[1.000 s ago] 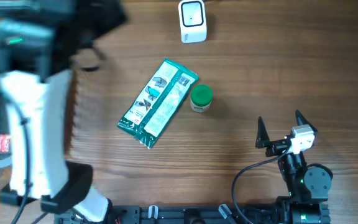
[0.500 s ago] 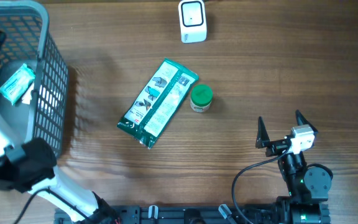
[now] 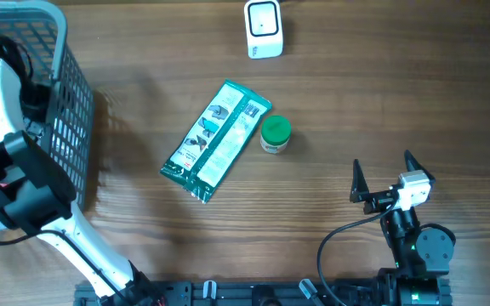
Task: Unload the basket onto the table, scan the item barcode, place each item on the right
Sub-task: 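Take the white Hansaplast box from the basket and set it on the table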
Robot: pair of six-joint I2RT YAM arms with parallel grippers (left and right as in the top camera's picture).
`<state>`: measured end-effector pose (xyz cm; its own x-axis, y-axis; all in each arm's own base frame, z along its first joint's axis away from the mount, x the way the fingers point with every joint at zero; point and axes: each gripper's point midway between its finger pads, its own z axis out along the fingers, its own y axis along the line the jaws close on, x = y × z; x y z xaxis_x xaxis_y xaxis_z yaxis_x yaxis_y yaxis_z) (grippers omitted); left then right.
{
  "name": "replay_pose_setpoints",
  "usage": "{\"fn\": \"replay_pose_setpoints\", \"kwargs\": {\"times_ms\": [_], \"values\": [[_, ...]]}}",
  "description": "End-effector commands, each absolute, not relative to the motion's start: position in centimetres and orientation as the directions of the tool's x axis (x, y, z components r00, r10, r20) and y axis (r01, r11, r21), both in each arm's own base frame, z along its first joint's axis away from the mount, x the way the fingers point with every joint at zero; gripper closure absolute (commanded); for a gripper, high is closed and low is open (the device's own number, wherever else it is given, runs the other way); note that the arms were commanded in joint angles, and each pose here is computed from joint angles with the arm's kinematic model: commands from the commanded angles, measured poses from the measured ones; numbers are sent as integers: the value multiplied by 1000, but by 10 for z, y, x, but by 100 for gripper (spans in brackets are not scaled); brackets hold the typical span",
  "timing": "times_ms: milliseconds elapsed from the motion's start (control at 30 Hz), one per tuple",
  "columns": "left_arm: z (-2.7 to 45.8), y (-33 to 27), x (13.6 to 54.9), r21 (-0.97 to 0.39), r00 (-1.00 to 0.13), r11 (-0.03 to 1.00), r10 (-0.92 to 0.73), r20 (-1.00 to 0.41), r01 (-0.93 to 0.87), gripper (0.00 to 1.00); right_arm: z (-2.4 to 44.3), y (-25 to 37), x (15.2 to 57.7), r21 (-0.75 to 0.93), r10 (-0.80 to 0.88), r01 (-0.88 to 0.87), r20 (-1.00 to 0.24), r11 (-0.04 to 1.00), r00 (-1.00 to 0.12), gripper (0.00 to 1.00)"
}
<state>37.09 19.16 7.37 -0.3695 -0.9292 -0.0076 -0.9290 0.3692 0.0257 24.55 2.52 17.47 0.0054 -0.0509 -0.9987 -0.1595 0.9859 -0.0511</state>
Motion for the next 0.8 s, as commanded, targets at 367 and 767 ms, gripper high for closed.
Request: {"fn": "replay_pose_setpoints", "kwargs": {"times_ms": [367,767], "values": [[18,183,367,-13,-358,358,-934,2,-934,0,175,25,246,-64,-63,-154,-998,986,11,0],[52,184,362,-36,-361,361,-932,-25,-932,59,175,25,246,-64,-63,-154,-998,986,11,0]]}}
